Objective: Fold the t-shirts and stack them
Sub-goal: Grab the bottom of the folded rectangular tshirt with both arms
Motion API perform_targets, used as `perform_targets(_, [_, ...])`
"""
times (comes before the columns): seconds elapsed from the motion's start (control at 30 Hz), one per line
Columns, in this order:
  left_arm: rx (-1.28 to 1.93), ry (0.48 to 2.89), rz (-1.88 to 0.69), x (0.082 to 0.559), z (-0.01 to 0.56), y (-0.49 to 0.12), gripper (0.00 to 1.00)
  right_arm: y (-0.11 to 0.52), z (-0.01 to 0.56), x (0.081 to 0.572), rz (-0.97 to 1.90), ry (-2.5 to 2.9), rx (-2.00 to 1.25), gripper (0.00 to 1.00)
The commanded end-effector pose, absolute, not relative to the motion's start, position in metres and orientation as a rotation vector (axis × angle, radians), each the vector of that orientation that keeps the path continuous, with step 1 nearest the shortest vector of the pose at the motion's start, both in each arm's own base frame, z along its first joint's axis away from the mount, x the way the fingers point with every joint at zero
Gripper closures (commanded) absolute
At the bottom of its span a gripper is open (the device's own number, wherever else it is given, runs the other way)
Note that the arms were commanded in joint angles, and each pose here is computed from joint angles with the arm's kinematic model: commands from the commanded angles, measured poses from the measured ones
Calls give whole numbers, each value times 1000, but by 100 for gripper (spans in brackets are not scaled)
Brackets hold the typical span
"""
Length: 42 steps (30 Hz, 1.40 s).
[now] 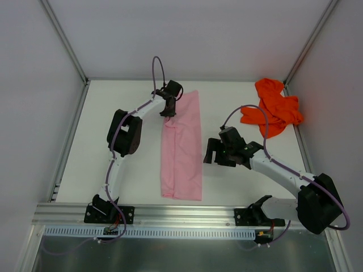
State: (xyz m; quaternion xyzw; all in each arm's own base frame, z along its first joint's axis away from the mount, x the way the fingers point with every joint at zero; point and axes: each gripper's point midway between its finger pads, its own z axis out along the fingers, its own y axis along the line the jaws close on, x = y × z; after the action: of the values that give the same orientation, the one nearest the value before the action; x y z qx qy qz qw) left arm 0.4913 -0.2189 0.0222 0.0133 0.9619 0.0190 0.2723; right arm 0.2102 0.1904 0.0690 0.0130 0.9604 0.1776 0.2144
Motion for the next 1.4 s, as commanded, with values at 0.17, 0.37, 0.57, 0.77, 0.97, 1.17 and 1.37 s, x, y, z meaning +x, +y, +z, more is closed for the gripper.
perform_targets(0.17, [-36, 2524, 103, 496, 53, -200, 64, 195, 82, 221, 497, 2619, 29, 14])
perform_targets(0.37, [-73, 2520, 109, 493, 53, -189, 42, 195, 81, 220, 496, 2620, 27, 14])
perform_targets(0.57, [-82, 2523, 113, 491, 52, -186, 42, 195, 82, 221, 496, 2618, 25, 14])
perform_targets(0.77, [-7, 2509, -33, 494, 63, -199, 42, 195, 80, 221, 493, 2623, 27, 14])
perform_targets(0.97, [36, 2490, -121, 493, 74, -199, 41, 199, 80, 225, 504, 2621, 22, 14])
perform_targets(1.17, [77, 2478, -173, 491, 75, -197, 41, 200, 79, 225, 505, 2623, 19, 14])
perform_targets(1.37, [51, 2521, -133, 488, 64, -181, 43, 200, 79, 224, 505, 2625, 14, 14])
